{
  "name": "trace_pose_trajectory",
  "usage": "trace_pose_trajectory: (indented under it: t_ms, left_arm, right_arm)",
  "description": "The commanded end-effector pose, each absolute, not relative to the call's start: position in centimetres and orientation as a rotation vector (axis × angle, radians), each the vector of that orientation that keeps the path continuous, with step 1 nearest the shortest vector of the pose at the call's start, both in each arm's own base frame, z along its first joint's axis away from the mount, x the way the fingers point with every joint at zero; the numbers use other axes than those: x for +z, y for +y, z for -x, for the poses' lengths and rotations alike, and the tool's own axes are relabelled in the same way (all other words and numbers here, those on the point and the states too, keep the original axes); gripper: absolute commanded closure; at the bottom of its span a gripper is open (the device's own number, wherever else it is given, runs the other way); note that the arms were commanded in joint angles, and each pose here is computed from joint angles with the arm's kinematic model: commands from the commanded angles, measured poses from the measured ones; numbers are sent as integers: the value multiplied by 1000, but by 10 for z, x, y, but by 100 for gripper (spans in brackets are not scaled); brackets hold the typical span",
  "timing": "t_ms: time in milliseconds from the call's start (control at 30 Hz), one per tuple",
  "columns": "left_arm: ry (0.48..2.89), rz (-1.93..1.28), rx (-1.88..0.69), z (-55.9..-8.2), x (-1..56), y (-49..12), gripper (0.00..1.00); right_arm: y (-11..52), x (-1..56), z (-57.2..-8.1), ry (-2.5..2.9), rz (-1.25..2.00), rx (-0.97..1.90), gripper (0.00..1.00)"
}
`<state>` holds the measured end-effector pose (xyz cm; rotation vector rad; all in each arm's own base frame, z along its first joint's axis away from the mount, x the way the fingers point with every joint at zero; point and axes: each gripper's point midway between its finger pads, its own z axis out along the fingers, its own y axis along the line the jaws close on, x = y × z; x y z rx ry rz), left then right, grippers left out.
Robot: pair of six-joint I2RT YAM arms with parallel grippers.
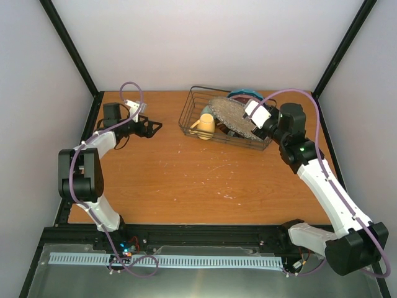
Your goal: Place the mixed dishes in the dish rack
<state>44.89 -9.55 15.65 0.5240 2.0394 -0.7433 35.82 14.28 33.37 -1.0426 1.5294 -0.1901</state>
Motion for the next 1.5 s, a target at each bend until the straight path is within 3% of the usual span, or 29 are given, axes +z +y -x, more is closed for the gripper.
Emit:
trace_pose_trajectory:
  t_ms: [0, 133, 667, 1467]
  left_arm:
    - [2013, -569, -730, -459, 160, -97, 0]
    - [2016, -567, -744, -464, 158, -98, 0]
    - [2022, -556, -802, -474, 146, -101, 0]
    - [2034, -554, -836, -477, 144, -103, 0]
  right_arm:
    - [125, 422, -371, 1248, 852, -374, 97]
    - [136, 401, -369, 1166, 1014, -433, 97]
    - [99, 407, -389, 1041, 969, -465, 97]
    - [104, 355, -358, 802, 1133, -487, 97]
